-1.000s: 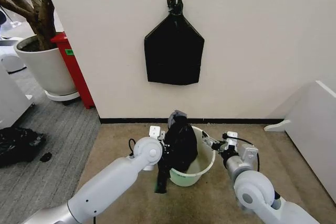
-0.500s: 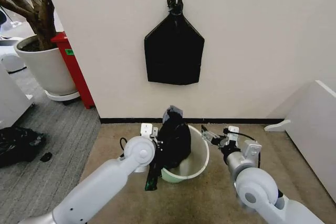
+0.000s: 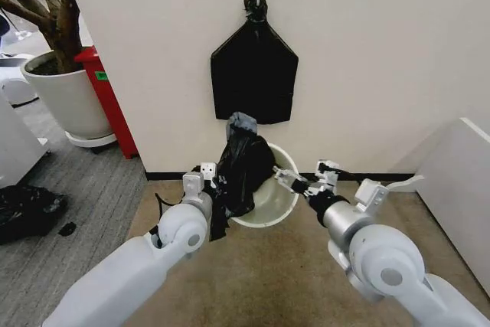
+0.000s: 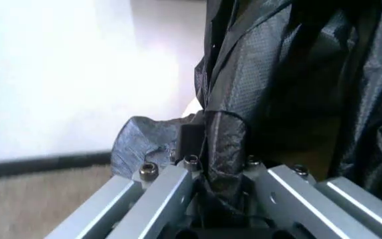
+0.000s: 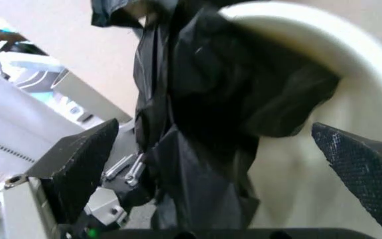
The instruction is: Place the garbage bag over the trash bin.
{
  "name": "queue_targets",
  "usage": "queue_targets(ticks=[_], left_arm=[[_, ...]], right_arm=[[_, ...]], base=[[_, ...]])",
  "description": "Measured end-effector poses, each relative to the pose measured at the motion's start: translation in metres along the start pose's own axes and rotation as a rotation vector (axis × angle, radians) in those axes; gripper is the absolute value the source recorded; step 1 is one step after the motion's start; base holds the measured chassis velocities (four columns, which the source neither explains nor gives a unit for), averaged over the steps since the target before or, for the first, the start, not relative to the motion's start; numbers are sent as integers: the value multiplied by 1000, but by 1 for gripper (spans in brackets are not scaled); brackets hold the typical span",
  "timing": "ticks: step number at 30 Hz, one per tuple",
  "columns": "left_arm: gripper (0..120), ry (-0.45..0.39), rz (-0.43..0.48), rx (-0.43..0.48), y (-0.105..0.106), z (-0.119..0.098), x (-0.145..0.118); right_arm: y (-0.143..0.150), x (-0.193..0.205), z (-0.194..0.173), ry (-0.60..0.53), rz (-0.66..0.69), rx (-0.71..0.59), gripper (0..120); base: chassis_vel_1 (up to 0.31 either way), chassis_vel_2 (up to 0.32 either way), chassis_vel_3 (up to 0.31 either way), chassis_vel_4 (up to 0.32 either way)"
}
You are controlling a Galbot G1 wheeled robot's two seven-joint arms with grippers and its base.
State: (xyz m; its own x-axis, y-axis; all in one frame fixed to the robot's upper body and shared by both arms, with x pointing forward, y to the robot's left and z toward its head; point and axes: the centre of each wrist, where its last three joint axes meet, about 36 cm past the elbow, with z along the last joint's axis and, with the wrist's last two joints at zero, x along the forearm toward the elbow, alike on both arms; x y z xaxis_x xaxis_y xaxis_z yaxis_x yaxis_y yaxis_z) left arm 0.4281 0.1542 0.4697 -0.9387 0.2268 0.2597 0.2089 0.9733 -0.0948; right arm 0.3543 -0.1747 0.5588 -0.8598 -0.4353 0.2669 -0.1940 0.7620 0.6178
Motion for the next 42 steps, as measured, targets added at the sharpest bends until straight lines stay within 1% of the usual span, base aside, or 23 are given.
queue_targets(ticks=[8, 12, 14, 20, 25, 28, 29, 31, 33, 36, 37, 38, 42], left_arm=[[0, -49, 15, -39, -2, 2, 1], [0, -74, 19, -62, -3, 2, 1], [0, -88, 19, -78, -3, 1, 1], [0, -114, 24, -109, -2, 0, 2], [0, -131, 28, -121, -1, -1, 1], [0, -135, 30, -124, -1, -3, 1], [0, -136, 30, -125, -1, -3, 1], [0, -137, 31, -125, -1, -3, 1], [0, -137, 32, -125, -2, -3, 0], [0, -138, 34, -125, -3, -2, 0], [0, -137, 34, -125, -3, -2, 0], [0, -137, 34, -125, -3, -2, 0], [0, -140, 36, -127, -4, -4, 0]], right_arm=[[11, -31, -5, -5, -30, 43, 100], [26, -45, -1, 19, -52, 69, 100], [31, -57, 1, 36, -20, 83, 100], [34, -67, 0, 64, 29, 74, 100], [40, -73, -1, 78, 38, 69, 100], [41, -80, -1, 80, 49, 75, 97], [41, -82, -2, 80, 56, 76, 93], [41, -84, -2, 80, 60, 76, 92], [41, -87, -2, 81, 75, 78, 81], [40, -89, -1, 85, 88, 77, 69], [40, -90, -1, 86, 92, 77, 66], [40, -90, -1, 86, 92, 77, 66], [38, -90, 0, 91, 99, 78, 50]], base=[[0, 0, 0, 0], [0, 0, 0, 0], [0, 0, 0, 0], [0, 0, 0, 0], [0, 0, 0, 0], [0, 0, 0, 0], [0, 0, 0, 0], [0, 0, 0, 0], [0, 0, 0, 0], [0, 0, 0, 0], [0, 0, 0, 0], [0, 0, 0, 0], [0, 0, 0, 0]])
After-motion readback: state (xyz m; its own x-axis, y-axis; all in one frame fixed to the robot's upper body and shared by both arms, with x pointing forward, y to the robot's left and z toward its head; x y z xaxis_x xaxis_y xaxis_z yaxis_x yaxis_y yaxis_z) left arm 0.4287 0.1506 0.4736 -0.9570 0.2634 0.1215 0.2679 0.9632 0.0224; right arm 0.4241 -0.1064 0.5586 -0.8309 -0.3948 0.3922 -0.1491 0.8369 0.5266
